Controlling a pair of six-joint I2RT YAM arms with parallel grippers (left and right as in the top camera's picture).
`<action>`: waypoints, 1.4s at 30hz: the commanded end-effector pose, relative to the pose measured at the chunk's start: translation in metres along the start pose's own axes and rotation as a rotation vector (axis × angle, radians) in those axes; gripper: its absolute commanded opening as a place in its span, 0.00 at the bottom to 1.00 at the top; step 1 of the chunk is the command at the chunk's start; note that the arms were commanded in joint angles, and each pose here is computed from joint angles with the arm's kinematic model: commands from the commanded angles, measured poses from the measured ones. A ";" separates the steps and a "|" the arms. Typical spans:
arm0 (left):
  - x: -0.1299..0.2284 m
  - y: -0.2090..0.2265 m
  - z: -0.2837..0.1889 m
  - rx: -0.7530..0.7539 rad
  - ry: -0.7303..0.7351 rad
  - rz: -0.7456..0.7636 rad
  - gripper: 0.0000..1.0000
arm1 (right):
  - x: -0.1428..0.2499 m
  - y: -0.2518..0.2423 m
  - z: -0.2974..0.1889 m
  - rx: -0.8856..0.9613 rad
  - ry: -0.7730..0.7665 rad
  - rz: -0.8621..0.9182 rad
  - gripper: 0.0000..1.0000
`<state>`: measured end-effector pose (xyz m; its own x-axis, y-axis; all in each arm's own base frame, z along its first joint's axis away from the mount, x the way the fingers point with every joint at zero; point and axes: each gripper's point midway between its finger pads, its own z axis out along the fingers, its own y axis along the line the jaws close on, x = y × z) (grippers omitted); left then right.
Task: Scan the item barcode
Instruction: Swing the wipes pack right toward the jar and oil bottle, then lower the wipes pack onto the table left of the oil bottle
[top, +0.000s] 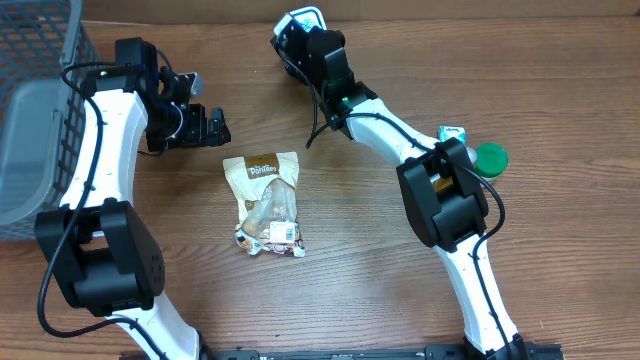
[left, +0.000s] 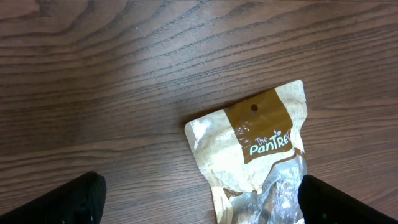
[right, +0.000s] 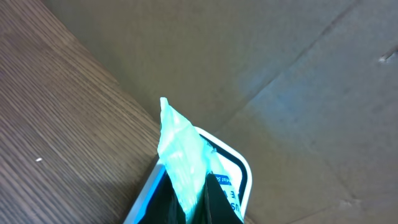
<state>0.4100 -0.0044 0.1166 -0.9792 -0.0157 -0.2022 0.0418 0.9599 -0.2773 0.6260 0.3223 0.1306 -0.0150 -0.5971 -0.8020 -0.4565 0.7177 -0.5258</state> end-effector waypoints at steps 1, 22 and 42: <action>-0.004 -0.001 -0.006 -0.004 -0.019 -0.014 1.00 | -0.009 -0.005 0.000 -0.008 -0.025 0.051 0.04; -0.004 -0.001 -0.006 -0.004 -0.019 -0.015 1.00 | -0.016 -0.069 -0.130 -0.157 0.370 0.523 0.04; -0.004 -0.001 -0.006 -0.004 -0.020 -0.014 1.00 | 0.111 0.008 -0.244 -0.451 1.063 0.586 0.59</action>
<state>0.4105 -0.0042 0.1167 -0.9788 -0.0156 -0.2043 0.0423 0.9602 -0.2762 0.3984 0.1892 0.1067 -0.9109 -0.3842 -0.1505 -0.4088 0.8900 0.2020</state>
